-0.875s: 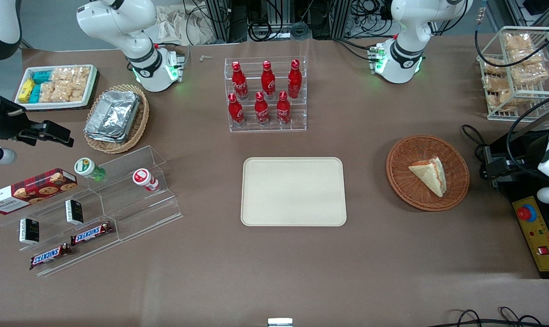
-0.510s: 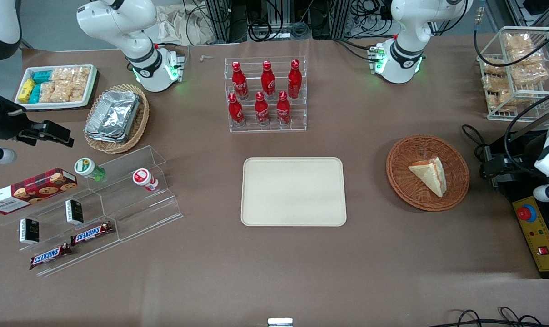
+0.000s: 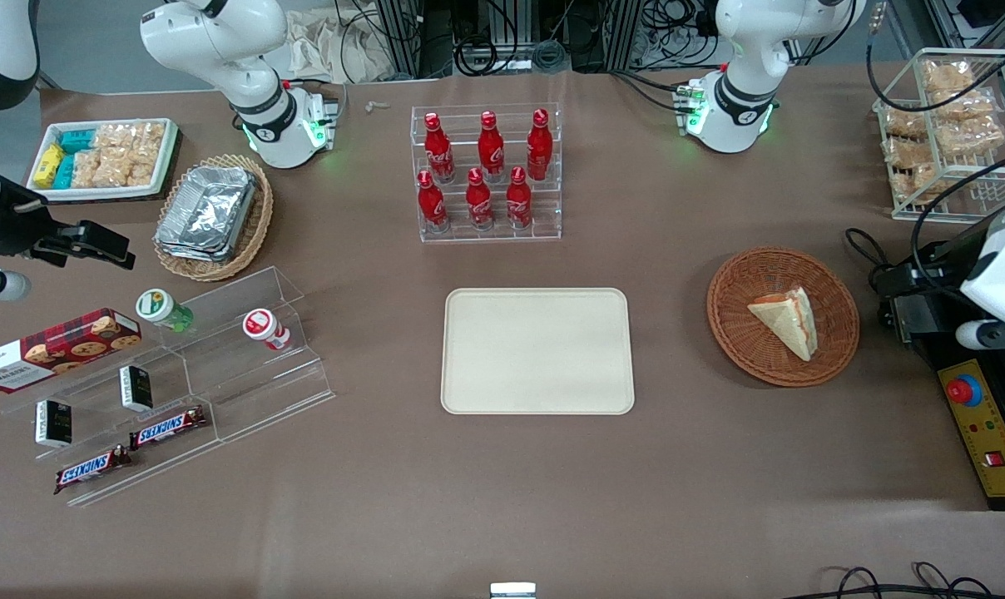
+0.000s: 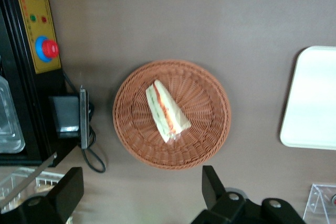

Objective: Place sandwich from basket to tray
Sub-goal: 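Move the left gripper over the wrapped sandwich in the wicker basket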

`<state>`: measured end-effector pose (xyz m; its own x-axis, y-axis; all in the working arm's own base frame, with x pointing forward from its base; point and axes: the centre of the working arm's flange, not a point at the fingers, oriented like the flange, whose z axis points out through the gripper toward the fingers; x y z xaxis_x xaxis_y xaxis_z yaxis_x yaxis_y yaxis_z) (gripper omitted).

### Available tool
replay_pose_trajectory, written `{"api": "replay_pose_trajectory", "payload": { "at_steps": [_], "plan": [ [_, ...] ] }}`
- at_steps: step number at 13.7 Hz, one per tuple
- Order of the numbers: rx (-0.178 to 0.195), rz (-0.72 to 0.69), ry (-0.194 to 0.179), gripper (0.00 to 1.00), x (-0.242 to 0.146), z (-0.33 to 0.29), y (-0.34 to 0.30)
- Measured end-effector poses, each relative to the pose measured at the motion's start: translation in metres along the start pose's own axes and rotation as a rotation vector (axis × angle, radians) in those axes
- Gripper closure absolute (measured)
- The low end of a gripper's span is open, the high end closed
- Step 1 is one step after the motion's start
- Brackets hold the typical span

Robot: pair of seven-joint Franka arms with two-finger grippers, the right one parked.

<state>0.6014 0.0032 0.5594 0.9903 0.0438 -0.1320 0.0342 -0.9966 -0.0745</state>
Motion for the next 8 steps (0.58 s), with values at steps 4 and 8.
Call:
{"api": "replay_pose_trajectory", "payload": {
  "at_steps": [4,8],
  "plan": [
    [0.006,-0.055,0.037,0.0,-0.026,0.059,-0.015],
    [0.01,-0.217,-0.001,0.0,-0.048,0.148,-0.012]
  ]
}}
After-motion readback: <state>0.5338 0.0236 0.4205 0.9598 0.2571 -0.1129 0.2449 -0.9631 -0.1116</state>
